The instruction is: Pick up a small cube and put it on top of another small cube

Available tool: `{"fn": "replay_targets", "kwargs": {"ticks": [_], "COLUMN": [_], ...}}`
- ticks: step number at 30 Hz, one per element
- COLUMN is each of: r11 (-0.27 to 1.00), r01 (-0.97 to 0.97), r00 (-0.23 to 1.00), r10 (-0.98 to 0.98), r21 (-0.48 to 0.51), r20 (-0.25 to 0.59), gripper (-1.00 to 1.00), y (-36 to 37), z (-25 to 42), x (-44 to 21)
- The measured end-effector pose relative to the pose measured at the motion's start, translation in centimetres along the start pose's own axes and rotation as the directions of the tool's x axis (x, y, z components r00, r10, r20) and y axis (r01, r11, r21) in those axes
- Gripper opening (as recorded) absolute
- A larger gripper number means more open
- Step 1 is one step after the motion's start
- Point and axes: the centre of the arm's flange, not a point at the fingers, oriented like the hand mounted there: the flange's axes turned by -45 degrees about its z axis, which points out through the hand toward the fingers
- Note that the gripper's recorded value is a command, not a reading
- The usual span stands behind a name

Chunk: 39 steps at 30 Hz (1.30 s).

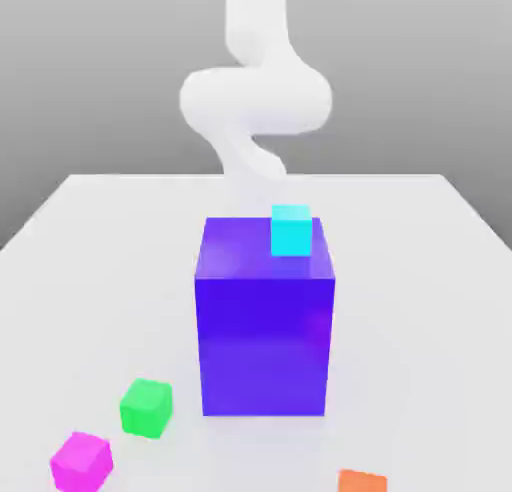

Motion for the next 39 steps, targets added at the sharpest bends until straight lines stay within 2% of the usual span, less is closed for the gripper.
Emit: {"fn": "replay_targets", "kwargs": {"ticks": [11,22,28,33,34,39], "r11": [0.994,0.973,0.957,0.954,0.954,0.954], "r01": [-0.109,-0.195,-0.202,-0.199,-0.200,-0.200], "r00": [0.954,0.828,0.735,0.716,0.716,0.715], "r10": [0.108,0.231,0.287,0.297,0.298,0.298], "r21": [-0.012,-0.123,-0.206,-0.223,-0.223,-0.223], "r20": [0.278,0.511,0.615,0.631,0.632,0.632], "gripper": [0.00,0.00,0.00,0.00,-1.00,-1.00], "y": [7.3,15.4,19.4,20.4,20.4,20.4], "z": [19.7,35.4,41.4,46.3,46.9,46.9], "x": [-3.3,-14.6,-23.2,-28.5,-29.1,-29.1]}}
